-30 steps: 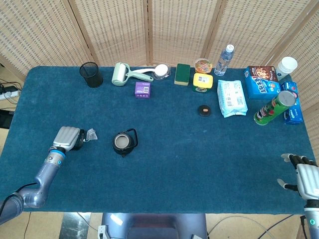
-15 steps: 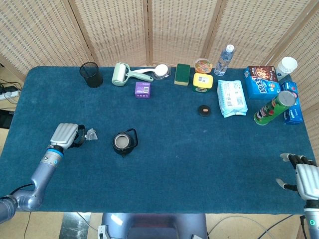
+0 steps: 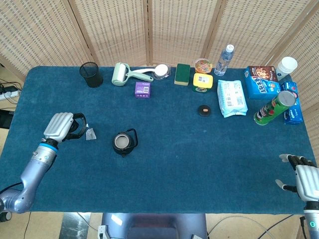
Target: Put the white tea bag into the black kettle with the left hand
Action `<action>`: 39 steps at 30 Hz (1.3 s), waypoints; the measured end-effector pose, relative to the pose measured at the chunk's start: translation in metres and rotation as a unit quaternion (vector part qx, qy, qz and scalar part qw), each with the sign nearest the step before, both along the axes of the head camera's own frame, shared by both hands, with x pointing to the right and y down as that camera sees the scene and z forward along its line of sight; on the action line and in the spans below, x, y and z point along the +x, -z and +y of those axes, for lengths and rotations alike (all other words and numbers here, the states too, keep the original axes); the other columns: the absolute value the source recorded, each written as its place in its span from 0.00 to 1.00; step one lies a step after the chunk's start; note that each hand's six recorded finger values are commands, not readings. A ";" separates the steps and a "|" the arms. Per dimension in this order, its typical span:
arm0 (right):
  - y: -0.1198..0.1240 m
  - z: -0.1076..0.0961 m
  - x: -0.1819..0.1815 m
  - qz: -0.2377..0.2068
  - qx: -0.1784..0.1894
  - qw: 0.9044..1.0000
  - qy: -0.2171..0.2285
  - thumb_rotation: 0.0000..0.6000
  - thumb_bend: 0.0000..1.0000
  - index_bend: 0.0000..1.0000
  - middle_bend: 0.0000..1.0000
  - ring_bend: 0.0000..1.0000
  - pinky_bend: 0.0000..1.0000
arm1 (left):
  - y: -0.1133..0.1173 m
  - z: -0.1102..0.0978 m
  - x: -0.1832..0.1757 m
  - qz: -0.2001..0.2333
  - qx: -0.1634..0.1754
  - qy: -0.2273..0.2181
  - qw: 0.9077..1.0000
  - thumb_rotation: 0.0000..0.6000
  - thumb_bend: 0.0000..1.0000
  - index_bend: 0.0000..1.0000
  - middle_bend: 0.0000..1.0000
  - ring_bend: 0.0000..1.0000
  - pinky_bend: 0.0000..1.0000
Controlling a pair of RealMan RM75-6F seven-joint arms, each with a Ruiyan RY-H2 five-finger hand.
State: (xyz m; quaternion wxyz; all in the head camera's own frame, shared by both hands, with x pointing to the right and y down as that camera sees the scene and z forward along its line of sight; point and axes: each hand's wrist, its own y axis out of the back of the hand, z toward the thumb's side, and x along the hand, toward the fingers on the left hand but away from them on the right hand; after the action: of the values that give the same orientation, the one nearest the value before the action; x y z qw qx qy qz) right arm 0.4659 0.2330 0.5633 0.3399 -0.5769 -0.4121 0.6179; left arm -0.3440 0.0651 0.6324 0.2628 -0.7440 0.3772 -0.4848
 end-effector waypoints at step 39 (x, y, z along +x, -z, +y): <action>-0.005 0.008 0.013 -0.010 -0.004 1.000 -0.019 1.00 0.10 0.29 0.37 0.32 0.37 | 0.035 -0.015 0.071 0.121 -0.037 -0.014 0.992 1.00 0.48 0.65 1.00 0.95 0.93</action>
State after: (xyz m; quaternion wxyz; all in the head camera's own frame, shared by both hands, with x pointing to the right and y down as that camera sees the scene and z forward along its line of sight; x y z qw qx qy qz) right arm 0.4794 0.2415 0.5684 0.3218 -0.5766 -0.4235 0.6202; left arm -0.2730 0.0504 0.5970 0.1946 -0.8116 0.3772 -0.4014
